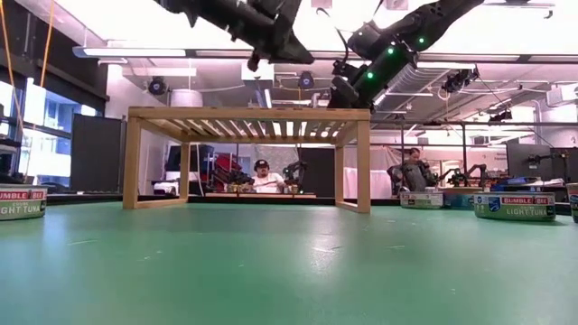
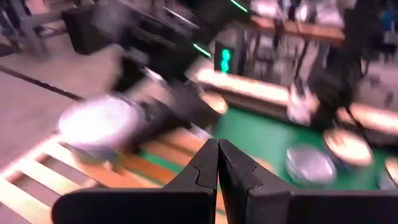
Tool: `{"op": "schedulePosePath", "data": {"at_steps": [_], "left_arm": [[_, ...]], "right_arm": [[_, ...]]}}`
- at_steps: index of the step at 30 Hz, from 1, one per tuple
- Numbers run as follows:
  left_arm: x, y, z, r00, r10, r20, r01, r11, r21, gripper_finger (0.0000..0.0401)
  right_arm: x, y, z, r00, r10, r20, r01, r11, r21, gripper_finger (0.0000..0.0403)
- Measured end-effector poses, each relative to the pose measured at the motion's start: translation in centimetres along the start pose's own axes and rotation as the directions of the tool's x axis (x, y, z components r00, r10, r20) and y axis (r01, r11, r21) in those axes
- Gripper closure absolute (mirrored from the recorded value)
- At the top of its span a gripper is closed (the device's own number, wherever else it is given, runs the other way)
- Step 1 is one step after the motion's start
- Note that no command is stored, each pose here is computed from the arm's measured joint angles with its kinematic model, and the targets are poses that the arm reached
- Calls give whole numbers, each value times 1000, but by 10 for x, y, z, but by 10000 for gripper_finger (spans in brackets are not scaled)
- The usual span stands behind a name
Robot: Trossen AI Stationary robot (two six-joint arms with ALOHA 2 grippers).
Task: Stack canned seafood by type on shelf
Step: Put the green white tuna can on the shelf
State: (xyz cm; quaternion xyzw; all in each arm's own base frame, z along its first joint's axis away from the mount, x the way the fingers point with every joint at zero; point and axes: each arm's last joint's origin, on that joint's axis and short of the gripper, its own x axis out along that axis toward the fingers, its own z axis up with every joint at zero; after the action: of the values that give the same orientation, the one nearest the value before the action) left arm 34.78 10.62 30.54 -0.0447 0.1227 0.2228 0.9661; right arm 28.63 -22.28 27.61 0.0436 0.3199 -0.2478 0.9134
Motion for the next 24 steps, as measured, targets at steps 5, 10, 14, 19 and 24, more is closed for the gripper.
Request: {"op": "schedulePosePath", "data": {"at_steps": [5, 10, 14, 19, 24], "left_arm": [[25, 71, -2, 996, -76, 50, 83, 985, -154, 401], [56, 93, -1, 994, -102, -29, 96, 980, -172, 401], [77, 93, 7, 992, -101, -75, 91, 987, -129, 401], [97, 102, 2, 979, -46, -199, 17, 990, -141, 401], [106, 108, -4, 965, -29, -260, -8, 990, -138, 401]], "right_arm": [[0, 0, 1, 1000, 24, 20, -24, 1000, -1, 9], [0, 1, 3, 998, 52, 39, -52, 999, -2, 9], [0, 1, 3, 998, 53, 40, -53, 999, 3, 9], [0, 1, 3, 998, 52, 40, -52, 999, 5, 9], [1, 1, 2, 998, 48, 28, -49, 999, 23, 9]]}}
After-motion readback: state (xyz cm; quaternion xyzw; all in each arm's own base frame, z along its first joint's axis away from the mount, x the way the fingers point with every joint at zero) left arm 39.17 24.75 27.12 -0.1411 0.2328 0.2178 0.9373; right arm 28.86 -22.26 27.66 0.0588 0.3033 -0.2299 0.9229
